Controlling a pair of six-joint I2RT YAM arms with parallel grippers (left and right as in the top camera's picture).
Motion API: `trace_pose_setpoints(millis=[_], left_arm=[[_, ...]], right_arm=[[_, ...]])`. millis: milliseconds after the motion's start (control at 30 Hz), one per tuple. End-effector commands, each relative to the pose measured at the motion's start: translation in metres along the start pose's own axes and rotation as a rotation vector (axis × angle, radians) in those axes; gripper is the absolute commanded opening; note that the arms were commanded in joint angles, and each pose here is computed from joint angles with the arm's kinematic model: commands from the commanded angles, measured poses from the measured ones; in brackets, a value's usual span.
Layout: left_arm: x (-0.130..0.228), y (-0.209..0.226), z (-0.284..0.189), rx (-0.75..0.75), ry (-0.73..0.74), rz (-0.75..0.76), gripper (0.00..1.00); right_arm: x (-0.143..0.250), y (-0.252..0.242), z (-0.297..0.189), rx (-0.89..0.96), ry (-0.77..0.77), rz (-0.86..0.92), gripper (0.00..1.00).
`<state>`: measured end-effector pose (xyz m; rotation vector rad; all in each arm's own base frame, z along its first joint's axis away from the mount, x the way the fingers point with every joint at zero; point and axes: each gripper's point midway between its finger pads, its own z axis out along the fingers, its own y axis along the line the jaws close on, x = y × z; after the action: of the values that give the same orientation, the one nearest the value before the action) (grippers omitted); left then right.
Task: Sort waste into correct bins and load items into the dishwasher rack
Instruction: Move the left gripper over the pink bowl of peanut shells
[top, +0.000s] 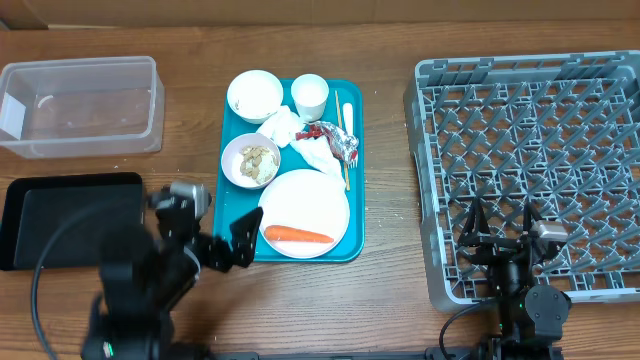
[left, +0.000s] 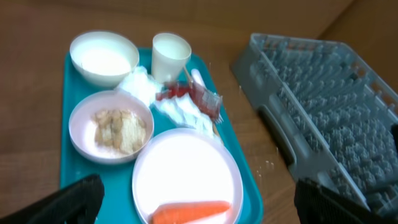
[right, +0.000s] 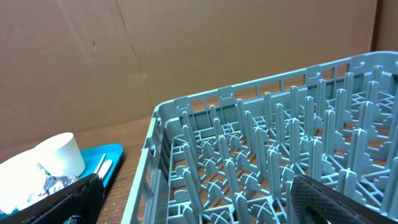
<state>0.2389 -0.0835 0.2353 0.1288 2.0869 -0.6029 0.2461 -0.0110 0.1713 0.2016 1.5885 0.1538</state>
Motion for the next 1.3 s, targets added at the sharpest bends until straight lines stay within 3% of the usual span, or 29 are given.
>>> trace_pose_setpoints(millis=[0,100,333,433,533,867,1133,1267], left_arm=[[-0.012,-0.01,0.02,0.027,0.163,0.052,1.0],[-0.008,-0.016,0.049,-0.026,0.357,0.077,1.0],[0.01,-0.033,0.102,-0.01,0.485,0.15,1.0],[0.01,0.012,0.115,-0.299,0.461,0.002,1.0],[0.002,0.031,0.119,-0.412,0.412,-0.012,1.0],[-0.013,0.028,0.148,-0.368,0.332,0.006,1.0],[0.029,0.041,0.188,-0.36,0.458,-0.016,1.0],[0.033,0.048,0.201,-0.374,0.454,-0.014,1.0]], right_arm=[[0.001,-0.002,0.0,0.008,-0.008,0.002,1.0],[0.001,-0.002,0.0,0.008,-0.008,0.002,1.0],[0.001,-0.002,0.0,0.008,-0.008,0.002,1.0],[0.001,-0.002,0.0,0.008,-0.008,0.002,1.0],[0.001,-0.002,0.0,0.008,-0.008,0.002,1.0],[0.001,-0.002,0.0,0.008,-0.007,0.002,1.0],[0.001,-0.002,0.0,0.008,-0.008,0.002,1.0],[0.001,-0.002,0.0,0.008,-0.008,0.002,1.0]])
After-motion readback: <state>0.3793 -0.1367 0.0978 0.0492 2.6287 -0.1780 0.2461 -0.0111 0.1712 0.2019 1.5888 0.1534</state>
